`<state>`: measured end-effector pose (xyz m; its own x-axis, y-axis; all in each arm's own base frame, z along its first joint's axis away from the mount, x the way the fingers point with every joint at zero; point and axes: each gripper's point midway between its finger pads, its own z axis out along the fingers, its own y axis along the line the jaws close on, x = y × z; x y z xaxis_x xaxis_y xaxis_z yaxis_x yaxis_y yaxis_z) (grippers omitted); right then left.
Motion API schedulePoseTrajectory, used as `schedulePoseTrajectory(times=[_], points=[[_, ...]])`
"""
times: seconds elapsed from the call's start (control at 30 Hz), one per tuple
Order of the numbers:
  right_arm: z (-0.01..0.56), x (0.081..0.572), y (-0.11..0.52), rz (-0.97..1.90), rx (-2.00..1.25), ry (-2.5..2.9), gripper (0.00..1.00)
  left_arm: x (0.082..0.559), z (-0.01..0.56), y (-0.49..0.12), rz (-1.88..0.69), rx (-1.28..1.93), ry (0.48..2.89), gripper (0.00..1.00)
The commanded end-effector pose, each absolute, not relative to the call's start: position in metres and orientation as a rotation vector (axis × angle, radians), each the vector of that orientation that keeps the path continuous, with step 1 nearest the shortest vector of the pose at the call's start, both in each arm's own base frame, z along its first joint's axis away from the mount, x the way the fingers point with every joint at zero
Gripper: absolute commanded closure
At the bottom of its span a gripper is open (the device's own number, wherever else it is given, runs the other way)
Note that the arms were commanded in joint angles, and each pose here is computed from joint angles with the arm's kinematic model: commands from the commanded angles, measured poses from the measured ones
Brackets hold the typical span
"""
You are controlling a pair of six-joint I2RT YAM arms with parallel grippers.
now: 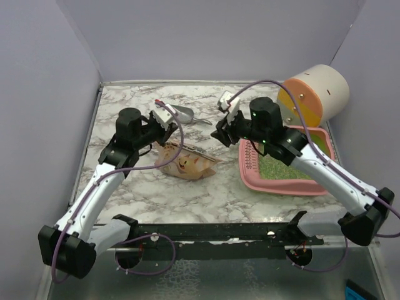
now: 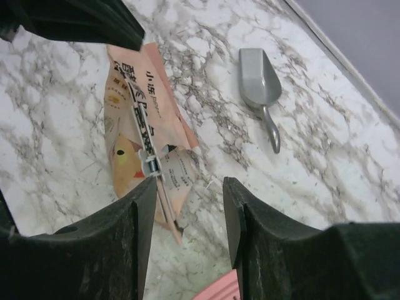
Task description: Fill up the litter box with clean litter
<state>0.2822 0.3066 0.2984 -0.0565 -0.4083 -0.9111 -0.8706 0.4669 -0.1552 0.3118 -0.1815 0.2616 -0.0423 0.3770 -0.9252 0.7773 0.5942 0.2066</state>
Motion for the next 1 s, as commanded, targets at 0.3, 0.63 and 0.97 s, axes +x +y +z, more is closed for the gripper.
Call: schedulePoseTrajectory(times=[0.3, 0.63, 0.97], points=[[0.308, 0.225, 0.218, 0.658, -0.499, 1.718, 0.67, 0.282, 0.277, -0.141, -0.565, 0.212, 1.721, 0.70], [0.287, 0.226, 0.205, 0.612, -0.435, 1.794, 0.65, 0.283, 0.267, -0.082, -0.325, -0.101, 1.757, 0.01], [0.272, 0.217, 0.206, 0.635, -0.477, 1.819, 0.65, 0.272, 0.279, -0.081, -0.454, -0.291, 1.711, 0.01]])
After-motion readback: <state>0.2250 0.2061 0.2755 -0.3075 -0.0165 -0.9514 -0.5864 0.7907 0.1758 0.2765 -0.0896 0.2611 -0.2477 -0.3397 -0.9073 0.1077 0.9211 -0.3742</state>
